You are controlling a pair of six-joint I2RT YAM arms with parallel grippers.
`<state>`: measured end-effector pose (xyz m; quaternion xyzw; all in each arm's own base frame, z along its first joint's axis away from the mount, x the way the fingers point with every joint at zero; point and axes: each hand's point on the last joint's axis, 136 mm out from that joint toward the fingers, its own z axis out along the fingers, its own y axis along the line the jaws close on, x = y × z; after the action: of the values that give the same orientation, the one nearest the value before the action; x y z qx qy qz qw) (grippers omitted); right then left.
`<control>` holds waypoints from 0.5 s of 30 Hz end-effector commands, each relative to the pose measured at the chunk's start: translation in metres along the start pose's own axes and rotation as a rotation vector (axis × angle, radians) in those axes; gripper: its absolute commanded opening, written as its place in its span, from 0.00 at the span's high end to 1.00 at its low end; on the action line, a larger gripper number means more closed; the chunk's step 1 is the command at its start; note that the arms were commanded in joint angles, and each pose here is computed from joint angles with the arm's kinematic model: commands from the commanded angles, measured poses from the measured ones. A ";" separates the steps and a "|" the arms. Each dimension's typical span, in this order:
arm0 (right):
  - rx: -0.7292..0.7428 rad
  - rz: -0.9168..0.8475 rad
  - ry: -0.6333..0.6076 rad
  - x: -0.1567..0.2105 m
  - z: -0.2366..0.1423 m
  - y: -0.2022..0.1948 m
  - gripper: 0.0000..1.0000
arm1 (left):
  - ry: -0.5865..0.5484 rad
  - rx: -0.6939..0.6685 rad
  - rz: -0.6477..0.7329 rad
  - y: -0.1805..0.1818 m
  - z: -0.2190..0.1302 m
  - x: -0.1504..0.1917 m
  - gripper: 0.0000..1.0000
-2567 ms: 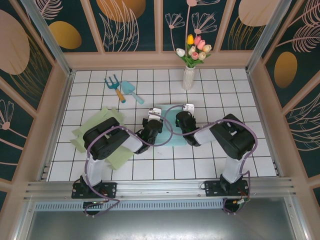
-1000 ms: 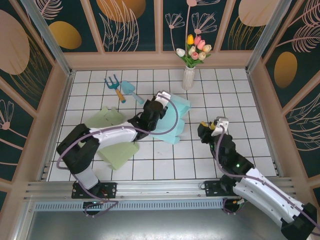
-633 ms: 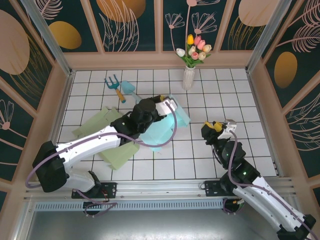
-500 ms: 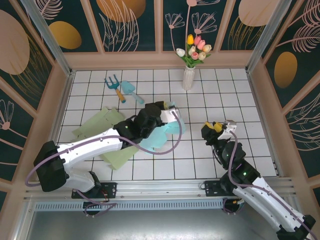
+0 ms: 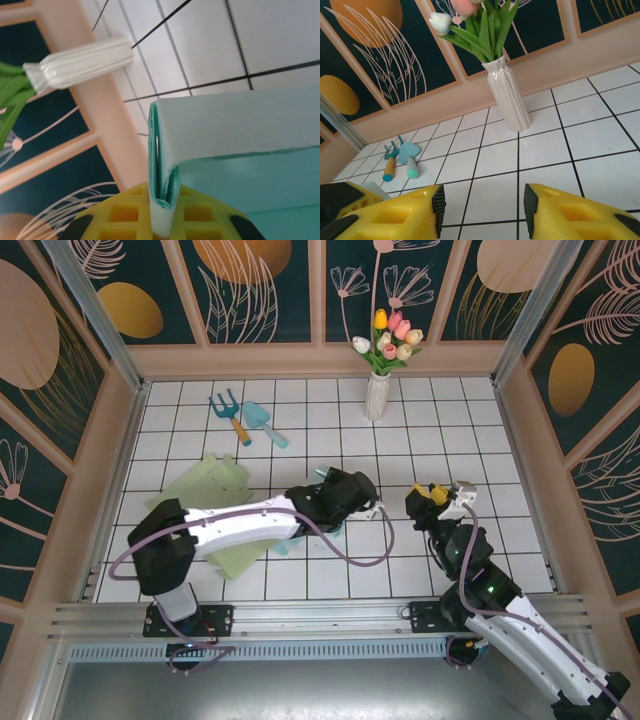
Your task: Fold the paper box
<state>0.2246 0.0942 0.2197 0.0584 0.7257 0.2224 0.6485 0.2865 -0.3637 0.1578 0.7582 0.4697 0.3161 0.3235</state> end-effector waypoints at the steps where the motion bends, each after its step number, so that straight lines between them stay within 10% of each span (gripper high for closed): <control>1: 0.024 0.005 -0.005 0.003 -0.001 -0.007 0.51 | 0.007 0.105 0.096 -0.017 0.004 -0.007 1.00; 15: 0.011 0.019 -0.017 0.001 -0.004 -0.006 0.51 | -0.040 0.198 0.088 -0.054 0.082 -0.034 1.00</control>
<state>0.2220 0.0911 0.2214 0.0628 0.7207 0.2260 0.6523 0.3062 -0.3924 0.0887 0.7998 0.4641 0.2808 0.2572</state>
